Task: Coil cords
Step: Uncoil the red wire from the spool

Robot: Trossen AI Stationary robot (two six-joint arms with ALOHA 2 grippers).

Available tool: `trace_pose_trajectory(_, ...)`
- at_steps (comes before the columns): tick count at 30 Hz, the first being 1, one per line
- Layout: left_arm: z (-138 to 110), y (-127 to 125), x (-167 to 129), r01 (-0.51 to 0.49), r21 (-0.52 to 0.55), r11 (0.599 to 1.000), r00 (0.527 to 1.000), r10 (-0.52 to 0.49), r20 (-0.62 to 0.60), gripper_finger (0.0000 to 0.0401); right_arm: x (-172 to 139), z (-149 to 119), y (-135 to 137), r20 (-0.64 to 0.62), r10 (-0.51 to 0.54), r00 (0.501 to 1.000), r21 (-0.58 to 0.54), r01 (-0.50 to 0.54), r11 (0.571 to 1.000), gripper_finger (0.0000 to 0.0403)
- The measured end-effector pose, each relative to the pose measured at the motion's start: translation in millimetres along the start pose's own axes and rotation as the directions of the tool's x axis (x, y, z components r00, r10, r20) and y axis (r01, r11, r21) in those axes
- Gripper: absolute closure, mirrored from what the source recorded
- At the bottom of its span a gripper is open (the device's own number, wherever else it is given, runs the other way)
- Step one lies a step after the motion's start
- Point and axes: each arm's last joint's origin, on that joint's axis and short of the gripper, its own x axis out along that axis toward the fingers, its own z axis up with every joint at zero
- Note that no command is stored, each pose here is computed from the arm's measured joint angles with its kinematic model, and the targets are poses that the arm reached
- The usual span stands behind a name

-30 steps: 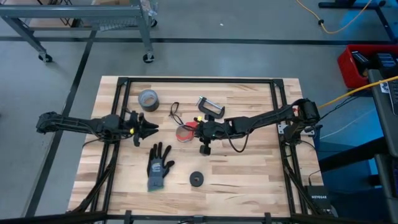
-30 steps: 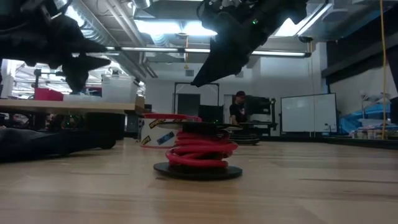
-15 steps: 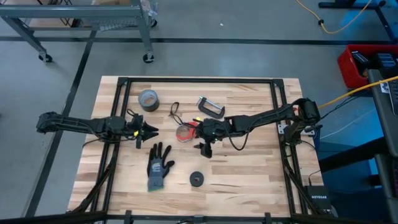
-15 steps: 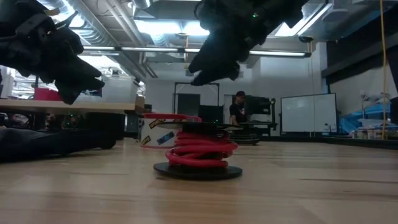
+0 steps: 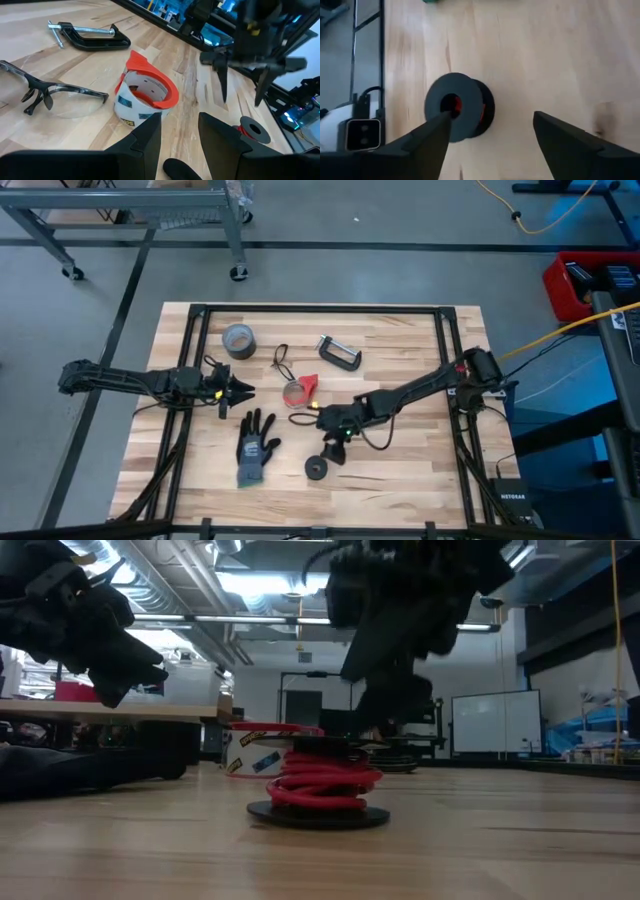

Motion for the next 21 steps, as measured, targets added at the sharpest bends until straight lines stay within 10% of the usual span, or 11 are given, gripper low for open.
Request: trace_pose_trajectory(21,0,0,0,0.001,0.0,1.0,1.0,-0.001,0.0,0.0278,28,-5,-2,-0.058,0.157,0.986,0.082,-0.152,0.985,0.0177)
